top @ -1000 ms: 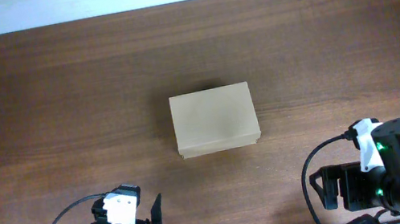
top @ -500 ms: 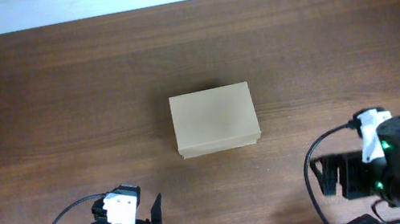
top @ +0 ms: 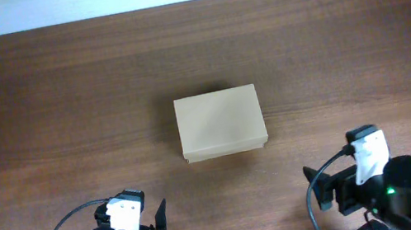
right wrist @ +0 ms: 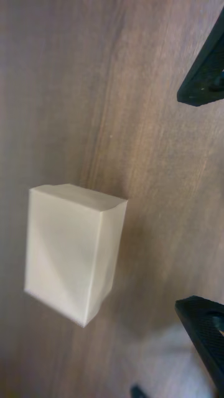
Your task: Pack container
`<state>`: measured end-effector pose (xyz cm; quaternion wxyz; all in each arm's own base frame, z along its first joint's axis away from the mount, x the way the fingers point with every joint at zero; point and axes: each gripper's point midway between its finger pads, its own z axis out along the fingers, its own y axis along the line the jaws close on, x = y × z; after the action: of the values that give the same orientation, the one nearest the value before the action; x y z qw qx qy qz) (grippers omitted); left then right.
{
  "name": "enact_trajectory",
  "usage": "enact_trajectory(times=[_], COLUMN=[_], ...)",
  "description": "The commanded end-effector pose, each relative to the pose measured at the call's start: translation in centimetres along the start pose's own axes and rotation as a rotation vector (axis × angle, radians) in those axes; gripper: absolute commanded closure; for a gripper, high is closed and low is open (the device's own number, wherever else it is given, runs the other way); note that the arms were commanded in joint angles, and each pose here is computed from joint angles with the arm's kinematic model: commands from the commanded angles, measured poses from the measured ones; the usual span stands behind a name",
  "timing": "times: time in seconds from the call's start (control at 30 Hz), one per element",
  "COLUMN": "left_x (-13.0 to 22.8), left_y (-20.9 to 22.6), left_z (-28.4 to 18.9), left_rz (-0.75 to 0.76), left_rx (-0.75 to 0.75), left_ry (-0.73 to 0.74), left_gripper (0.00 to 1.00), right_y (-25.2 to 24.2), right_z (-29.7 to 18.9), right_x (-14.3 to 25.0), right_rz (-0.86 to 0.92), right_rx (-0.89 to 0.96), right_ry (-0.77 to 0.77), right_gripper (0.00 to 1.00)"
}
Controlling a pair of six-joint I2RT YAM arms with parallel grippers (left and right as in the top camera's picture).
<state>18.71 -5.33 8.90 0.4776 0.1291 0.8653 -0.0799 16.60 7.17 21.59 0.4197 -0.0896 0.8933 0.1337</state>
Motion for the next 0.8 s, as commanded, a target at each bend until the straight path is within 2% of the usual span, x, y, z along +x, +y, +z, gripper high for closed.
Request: enact_trajectory(times=[0.0, 0.2, 0.5, 0.77], left_x=[0.1, 0.1, 0.1, 0.1], left_y=[0.3, 0.3, 0.3, 0.3], left_z=[0.1, 0.1, 0.1, 0.1], left_rz=[-0.016, -0.016, -0.016, -0.016], left_rx=[-0.015, -0.015, -0.015, -0.015], left_ry=[-0.003, -0.003, -0.003, -0.003], left_gripper=[0.0, 0.0, 0.0, 0.0], right_y=[-0.5, 0.0, 0.1, 0.1], right_z=[1.9, 4.8, 6.6, 8.3], right_x=[2.4, 5.5, 8.4, 10.7], right_rz=[-0.029, -0.058, -0.068, -0.046], right_rx=[0.003, -0.058, -0.097, -0.113], right_ry=[0.001, -0.04, -0.087, -0.019], right_gripper=[0.01, 0.01, 0.01, 0.01])
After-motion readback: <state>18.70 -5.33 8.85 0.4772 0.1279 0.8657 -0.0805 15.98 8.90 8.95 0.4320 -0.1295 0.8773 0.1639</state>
